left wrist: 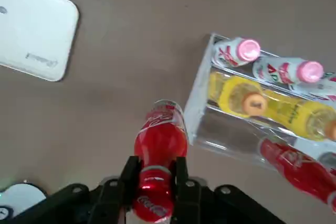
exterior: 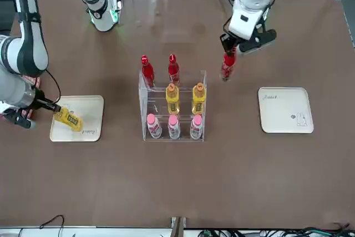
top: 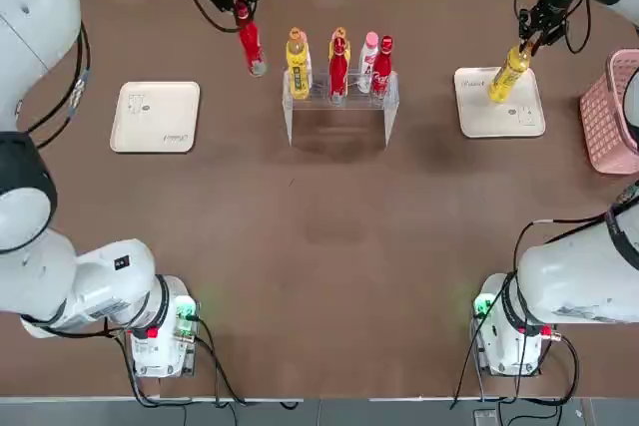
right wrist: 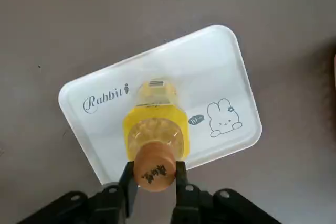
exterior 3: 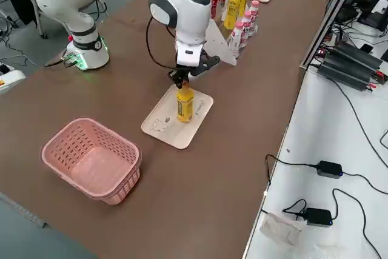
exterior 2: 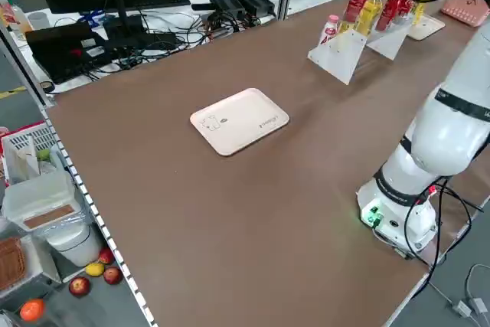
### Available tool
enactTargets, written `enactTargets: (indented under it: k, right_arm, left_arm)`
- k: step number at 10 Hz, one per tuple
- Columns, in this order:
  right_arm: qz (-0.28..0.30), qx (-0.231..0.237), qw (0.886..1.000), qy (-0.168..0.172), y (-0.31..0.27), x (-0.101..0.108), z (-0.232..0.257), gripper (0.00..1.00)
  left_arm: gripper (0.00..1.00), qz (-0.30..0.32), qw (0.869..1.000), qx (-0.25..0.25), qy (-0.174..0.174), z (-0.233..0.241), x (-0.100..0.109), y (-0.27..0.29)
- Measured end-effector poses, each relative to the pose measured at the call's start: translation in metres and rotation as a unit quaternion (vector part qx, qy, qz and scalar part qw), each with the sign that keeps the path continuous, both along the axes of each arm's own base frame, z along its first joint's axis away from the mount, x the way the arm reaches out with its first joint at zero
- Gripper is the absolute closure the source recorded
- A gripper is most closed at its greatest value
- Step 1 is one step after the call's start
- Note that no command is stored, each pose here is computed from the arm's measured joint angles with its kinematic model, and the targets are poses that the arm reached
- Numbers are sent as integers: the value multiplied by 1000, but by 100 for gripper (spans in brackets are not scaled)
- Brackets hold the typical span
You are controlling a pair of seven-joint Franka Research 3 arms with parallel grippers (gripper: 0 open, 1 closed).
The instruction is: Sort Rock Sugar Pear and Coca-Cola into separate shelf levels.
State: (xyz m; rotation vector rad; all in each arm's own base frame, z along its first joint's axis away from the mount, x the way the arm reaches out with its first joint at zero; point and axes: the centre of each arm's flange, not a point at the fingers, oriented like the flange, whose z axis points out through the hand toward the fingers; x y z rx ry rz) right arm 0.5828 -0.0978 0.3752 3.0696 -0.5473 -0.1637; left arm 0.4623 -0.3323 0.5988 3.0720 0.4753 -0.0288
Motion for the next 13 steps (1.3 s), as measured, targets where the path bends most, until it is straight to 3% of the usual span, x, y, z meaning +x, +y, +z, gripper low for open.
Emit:
enactTargets:
  k: [3, 8, 13]
  right_arm:
    - [0, 0, 1000, 0, 0, 0, 0, 67]
    - [15, -1, 1000, 0, 1, 3, 10, 67]
    - [59, -2, 998, -8, 41, 23, 96, 67]
  left_arm:
    - [67, 4, 998, -41, 39, -12, 5, -43]
    - [67, 17, 999, -15, 49, -49, 0, -92]
    - [67, 34, 999, 20, 30, -76, 12, -97]
